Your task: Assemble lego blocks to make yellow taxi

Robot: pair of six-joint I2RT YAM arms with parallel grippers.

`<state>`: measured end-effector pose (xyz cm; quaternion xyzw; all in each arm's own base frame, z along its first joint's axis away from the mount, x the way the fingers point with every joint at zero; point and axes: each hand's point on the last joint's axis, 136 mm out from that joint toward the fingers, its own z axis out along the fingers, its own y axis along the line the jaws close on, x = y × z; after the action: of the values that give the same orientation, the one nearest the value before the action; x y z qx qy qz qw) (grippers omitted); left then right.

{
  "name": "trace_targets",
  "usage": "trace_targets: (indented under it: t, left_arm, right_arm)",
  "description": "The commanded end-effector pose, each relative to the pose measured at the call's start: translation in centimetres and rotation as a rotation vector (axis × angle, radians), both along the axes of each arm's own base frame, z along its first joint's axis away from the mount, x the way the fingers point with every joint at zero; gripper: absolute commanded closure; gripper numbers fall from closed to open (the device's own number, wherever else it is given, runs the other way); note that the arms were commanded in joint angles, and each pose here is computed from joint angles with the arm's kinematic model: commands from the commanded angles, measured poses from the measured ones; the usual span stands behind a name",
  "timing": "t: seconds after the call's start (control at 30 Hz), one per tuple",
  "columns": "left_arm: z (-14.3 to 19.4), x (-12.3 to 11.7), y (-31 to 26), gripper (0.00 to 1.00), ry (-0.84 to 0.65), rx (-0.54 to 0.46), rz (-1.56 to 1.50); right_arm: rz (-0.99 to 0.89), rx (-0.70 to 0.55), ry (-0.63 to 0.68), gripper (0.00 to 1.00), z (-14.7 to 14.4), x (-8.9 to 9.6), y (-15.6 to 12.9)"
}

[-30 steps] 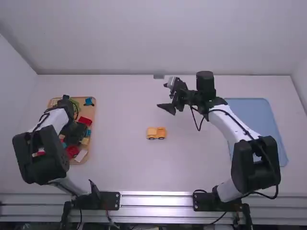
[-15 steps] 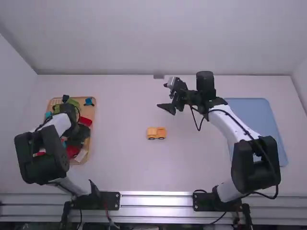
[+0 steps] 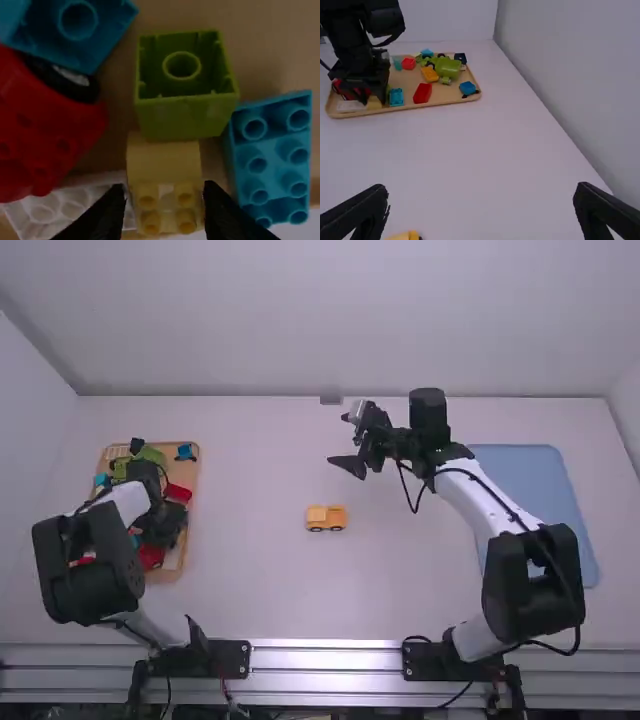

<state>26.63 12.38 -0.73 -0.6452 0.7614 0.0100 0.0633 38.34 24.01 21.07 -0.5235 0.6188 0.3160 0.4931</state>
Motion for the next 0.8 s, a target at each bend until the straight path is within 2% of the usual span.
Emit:
trace_targets:
  t: [0.0, 0.03, 0.1, 0.17, 0.27, 0.4, 0.57, 0.77]
  left_arm:
    - [-0.2, -0.4, -0.1, 0.69, 0.019, 0.007, -0.007]
    - [-0.2, -0.4, -0.1, 0.71, 0.019, 0.005, -0.006]
    - [-0.2, -0.5, 0.0, 0.66, 0.022, 0.005, -0.006]
    - [-0.3, -0.5, 0.0, 0.48, 0.021, 0.001, -0.026]
    - [-0.2, -1.1, -0.3, 0.34, 0.051, -0.008, -0.024]
    - [0.3, -1.6, -0.5, 0.35, 0.083, -0.024, -0.024]
    - [1.5, -0.4, 0.1, 0.39, 0.062, -0.006, -0.025]
    - [0.9, -0.3, 0.3, 0.37, 0.044, 0.01, -0.031]
  right_arm:
    - [-0.006, 0.002, 0.005, 0.01, 0.0, 0.4, -0.2]
    - [-0.007, 0.002, 0.005, 0.01, 0.0, 0.4, -0.2]
    - [-0.007, 0.004, 0.006, 0.01, 0.0, 0.4, -0.3]
    - [-0.004, 0.006, 0.007, 0.01, 0.0, 0.4, -0.3]
    - [-0.006, 0.008, 0.014, 0.01, 0.0, 0.3, -0.3]
    - [-0.004, 0.008, 0.013, 0.01, 0.0, 0.3, -0.2]
    - [-0.005, 0.008, 0.012, 0.01, 0.0, 0.3, -0.2]
    - [-0.005, 0.008, 0.013, 0.01, 0.0, 0.3, -0.3]
